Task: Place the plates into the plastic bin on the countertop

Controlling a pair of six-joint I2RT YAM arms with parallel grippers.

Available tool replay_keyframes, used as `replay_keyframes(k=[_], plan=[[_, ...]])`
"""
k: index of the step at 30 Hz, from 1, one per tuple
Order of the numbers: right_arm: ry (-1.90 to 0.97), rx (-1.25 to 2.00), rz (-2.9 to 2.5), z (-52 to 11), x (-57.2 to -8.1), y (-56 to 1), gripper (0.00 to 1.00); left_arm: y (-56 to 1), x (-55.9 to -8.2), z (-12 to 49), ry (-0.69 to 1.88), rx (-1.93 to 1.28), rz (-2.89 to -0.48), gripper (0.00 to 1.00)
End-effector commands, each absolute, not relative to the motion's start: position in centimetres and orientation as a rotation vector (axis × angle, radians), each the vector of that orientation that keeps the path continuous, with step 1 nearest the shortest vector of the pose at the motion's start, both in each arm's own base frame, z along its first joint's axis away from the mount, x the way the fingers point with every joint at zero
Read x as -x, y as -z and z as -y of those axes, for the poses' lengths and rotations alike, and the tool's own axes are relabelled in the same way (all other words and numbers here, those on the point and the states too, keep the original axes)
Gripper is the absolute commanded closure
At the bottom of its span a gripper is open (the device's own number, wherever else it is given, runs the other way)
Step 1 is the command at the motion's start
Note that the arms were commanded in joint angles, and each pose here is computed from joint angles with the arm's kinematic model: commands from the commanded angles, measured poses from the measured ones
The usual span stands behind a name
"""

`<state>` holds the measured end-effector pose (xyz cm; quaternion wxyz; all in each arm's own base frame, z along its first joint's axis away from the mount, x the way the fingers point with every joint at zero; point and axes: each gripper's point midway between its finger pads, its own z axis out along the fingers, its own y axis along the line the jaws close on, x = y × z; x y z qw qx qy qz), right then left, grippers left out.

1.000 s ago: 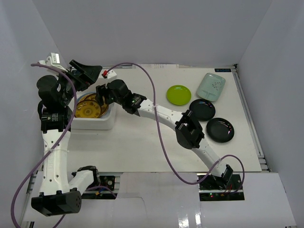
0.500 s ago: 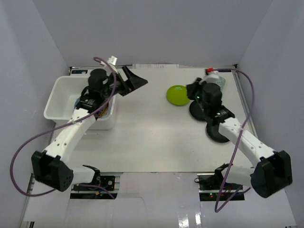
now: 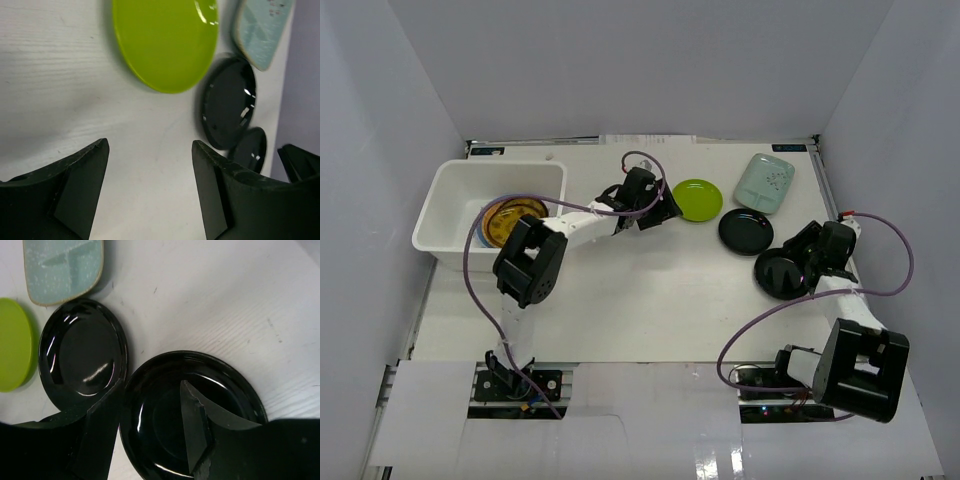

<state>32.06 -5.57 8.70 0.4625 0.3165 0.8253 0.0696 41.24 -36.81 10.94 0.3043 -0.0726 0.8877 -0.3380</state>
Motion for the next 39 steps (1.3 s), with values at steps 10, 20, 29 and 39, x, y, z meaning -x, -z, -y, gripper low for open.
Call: replay_keyframes(k=[10,20,29,39], plan=[[-0.359,-0.559,-2.005,3.7,-38.5,-10.0,0.5,-5.9,-47.9,39.2,0.802,0.291,-2.326,0.27],[-0.521,-0.516,-2.139,1.8,-40.3,-6.1,0.49,-2.2,-49.8,39.3,0.791,0.351,-2.349,0.52],[-0.67,-0.561,-2.185,-0.1,-40.3,-3.4,0.68,-3.0,-50.0,35.9,0.737,0.418,-2.32,1.0],[-0.759,-0.514,-2.116,-4.3,-38.7,-5.2,0.92,-18.6,-44.2,31.7,0.93,0.279,-2.082,1.0]])
